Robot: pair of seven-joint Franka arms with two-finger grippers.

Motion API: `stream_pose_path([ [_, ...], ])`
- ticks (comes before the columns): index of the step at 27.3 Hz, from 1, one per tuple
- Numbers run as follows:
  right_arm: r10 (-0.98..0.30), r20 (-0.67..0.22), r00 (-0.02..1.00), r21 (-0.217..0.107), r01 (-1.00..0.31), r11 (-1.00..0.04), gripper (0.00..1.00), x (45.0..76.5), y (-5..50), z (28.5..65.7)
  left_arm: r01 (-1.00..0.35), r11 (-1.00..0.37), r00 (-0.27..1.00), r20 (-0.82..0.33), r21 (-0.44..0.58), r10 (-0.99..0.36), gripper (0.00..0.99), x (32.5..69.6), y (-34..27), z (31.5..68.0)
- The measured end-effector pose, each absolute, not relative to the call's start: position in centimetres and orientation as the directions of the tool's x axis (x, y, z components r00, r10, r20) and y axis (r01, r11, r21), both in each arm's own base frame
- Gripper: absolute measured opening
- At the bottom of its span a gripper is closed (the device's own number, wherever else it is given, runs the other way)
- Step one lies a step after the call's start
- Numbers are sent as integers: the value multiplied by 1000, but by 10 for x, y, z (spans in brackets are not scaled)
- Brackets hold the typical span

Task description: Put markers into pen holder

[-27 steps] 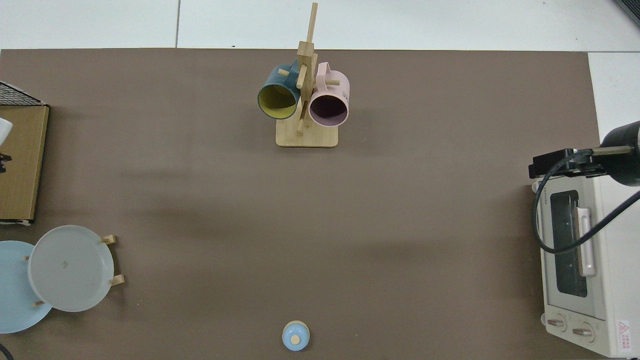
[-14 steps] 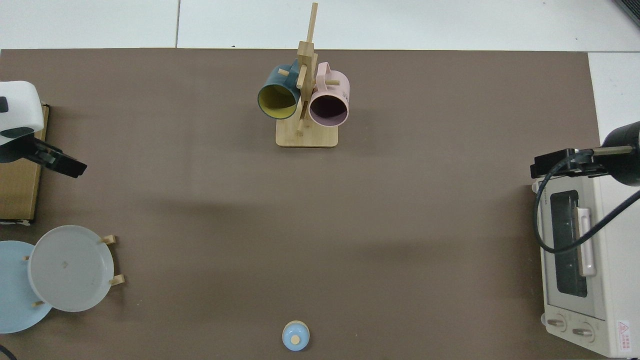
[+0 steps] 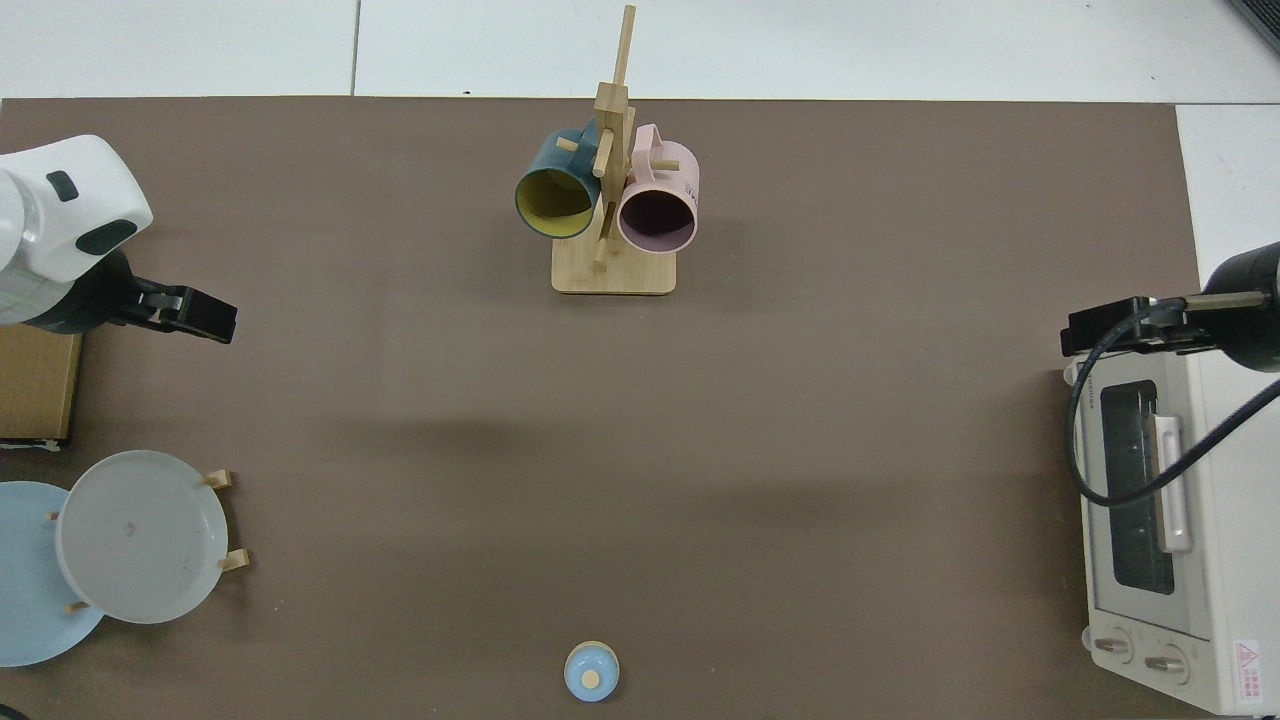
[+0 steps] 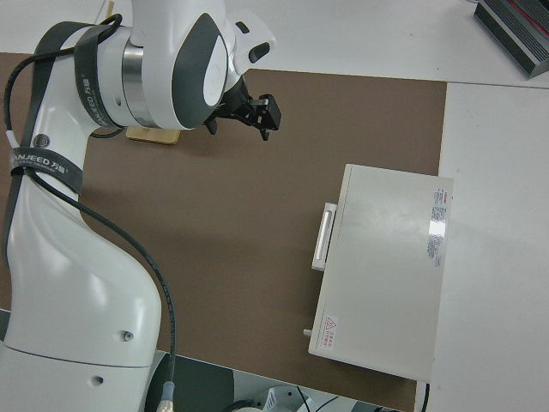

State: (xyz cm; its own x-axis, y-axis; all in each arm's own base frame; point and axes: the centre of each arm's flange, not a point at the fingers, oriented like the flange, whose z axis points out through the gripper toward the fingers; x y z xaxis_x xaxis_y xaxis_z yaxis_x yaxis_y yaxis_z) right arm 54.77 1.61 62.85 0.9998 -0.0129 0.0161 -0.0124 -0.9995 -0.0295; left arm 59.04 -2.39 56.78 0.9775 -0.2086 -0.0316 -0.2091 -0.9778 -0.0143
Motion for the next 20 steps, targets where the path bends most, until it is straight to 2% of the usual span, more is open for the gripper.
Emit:
stream_pose_path([
  [8,-7,16,1000,-30,-7,-1000,1000,548,19,629,-140,-990,990,25,-15,-141,991,566,-24,612],
  [20,-9,16,1000,-30,-8,-1000,1000,548,18,629,-132,-991,991,12,-14,-133,991,564,-19,607],
])
